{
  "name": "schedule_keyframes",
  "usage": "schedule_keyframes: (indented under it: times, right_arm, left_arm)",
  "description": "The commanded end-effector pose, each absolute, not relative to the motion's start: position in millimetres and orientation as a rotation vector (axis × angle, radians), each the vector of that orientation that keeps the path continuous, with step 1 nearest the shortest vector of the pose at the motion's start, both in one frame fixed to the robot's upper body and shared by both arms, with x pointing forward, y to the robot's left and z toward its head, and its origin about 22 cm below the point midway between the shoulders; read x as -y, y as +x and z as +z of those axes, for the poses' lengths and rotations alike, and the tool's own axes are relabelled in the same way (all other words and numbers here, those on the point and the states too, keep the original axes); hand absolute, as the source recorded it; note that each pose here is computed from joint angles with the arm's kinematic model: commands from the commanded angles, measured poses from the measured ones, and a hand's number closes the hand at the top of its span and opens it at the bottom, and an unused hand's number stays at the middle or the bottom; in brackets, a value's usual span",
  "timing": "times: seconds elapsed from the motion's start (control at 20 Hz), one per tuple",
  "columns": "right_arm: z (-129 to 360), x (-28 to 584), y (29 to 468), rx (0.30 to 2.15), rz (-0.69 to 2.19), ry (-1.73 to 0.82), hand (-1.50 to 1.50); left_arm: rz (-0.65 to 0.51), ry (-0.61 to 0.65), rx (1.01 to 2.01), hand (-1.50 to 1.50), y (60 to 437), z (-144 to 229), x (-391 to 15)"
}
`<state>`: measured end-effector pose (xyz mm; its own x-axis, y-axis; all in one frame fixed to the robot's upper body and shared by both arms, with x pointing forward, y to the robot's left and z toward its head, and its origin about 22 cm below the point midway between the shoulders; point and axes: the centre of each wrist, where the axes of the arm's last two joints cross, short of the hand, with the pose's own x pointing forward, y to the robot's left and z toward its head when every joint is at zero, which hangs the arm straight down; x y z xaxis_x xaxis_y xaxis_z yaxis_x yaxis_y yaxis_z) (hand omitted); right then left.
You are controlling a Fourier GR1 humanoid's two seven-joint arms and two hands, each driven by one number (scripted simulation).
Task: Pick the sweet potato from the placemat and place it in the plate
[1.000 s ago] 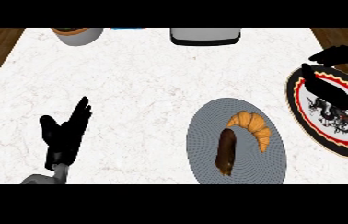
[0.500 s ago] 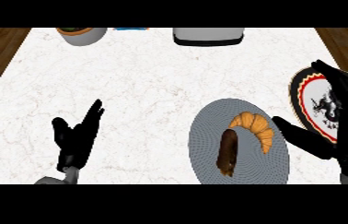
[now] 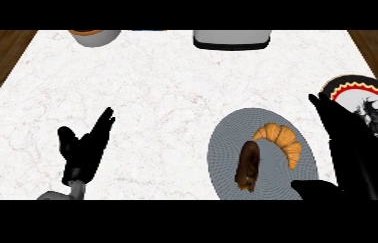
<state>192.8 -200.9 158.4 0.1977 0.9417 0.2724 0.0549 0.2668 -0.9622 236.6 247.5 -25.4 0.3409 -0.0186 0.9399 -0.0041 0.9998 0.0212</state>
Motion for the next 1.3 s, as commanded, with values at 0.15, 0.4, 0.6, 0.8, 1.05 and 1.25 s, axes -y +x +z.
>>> schedule_keyframes:
  times: [0.15, 0.4, 0.6, 0.8, 1.05, 1.25]
  right_arm:
    - [150, 163, 202, 0.880, 0.960, -1.178, -1.50]
    - [127, 126, 211, 0.837, 0.985, -1.168, -1.50]
    - [111, 111, 223, 0.774, 1.004, -1.201, -1.50]
    - [98, 100, 211, 0.720, 0.997, -1.134, -1.50]
    - [87, 96, 229, 0.678, 0.988, -1.088, -1.50]
    - [74, 79, 226, 0.696, 0.976, -1.087, -1.50]
  left_arm:
    - [-0.027, -0.003, 1.189, 0.00, 229, -31, -249]
    - [-0.016, -0.007, 1.187, 0.00, 236, -24, -242]
    - [-0.011, -0.001, 1.183, 0.00, 236, -32, -231]
    - [-0.028, 0.017, 1.201, 0.00, 230, -32, -229]
    - [0.000, 0.008, 1.191, 0.00, 243, -27, -247]
    - [-0.004, -0.007, 1.184, 0.00, 240, -29, -244]
